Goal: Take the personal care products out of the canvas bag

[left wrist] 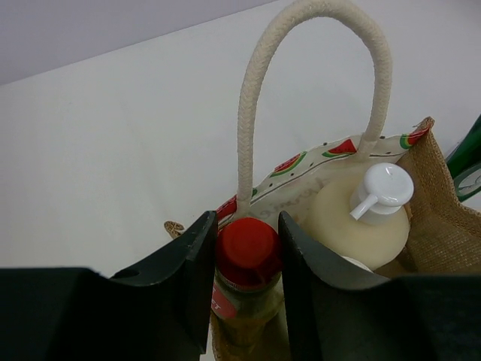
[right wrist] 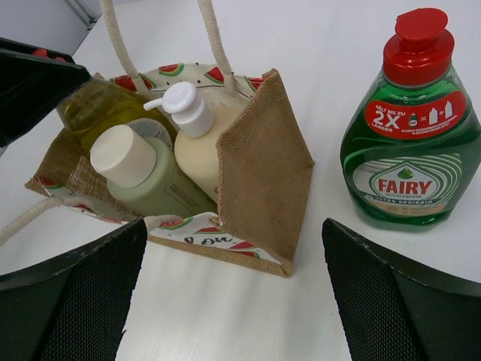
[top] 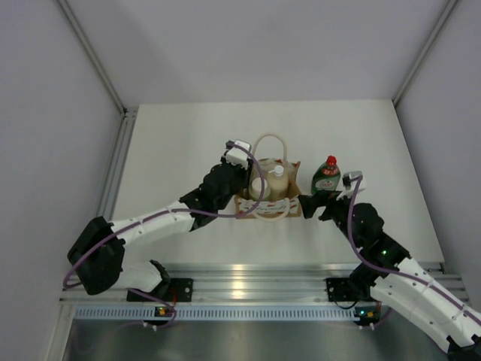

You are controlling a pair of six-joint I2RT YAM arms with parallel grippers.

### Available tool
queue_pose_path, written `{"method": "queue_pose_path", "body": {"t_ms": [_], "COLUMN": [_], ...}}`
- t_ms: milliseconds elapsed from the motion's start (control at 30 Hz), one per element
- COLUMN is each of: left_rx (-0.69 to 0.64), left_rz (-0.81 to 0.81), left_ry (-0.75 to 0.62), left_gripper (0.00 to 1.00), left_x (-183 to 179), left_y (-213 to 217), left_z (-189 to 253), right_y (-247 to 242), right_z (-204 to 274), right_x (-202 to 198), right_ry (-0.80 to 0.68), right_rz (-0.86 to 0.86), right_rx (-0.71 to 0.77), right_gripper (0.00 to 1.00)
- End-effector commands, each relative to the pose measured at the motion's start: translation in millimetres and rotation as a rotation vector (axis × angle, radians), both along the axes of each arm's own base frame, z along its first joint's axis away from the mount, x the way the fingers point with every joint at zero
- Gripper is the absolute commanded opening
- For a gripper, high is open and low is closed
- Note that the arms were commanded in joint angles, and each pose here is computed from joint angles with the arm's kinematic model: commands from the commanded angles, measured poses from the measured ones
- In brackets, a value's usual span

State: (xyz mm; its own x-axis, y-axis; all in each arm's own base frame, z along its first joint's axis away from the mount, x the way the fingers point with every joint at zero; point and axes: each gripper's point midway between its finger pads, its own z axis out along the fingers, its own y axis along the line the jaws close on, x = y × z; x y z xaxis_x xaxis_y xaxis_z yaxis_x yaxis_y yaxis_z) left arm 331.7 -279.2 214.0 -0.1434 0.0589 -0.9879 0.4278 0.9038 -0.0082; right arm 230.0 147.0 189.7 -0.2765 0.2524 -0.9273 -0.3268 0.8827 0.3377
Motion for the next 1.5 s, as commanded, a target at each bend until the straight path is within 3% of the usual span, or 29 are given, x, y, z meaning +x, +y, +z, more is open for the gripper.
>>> {"method": "queue_pose_path", "body": {"t_ms": [0,333,633,1033,1467], "left_rx": [-0.295,-0.335,-0.311,-0.285,-0.231], "left_rz": [-0.025,-0.027,0.053,0.177,0.352], "left_ry": [-0.25,-0.292,-0.319,-0.362,-0.387], "left_gripper": [0.0,0.0,0.0,0.0,0.0], "left_x": [-5.3,-12.5,-8.5,-9.5,11.7], "left_y": [-4.8,3.5,20.4,53.0,105.7], "left_z": [138.3,180.9,222.2,269.3,269.7], "right_y": [2.5,9.6,32.2,35.8,38.1], "right_z": [-1.5,-4.7,-5.8,-10.2,-8.3], "right_x": [-1.3,-2.8,-5.1,-3.3,-5.0], "right_ry": [0.003,0.006,-0.002,0.007,0.004], "right_rz": [0.013,0.052,0.168,0.18,0.195], "right_rx": [-0.017,-0.024,-0.022,-0.033,-0.03], "right_gripper": [0.95,0.96,0.96,0.96,0.96]}}
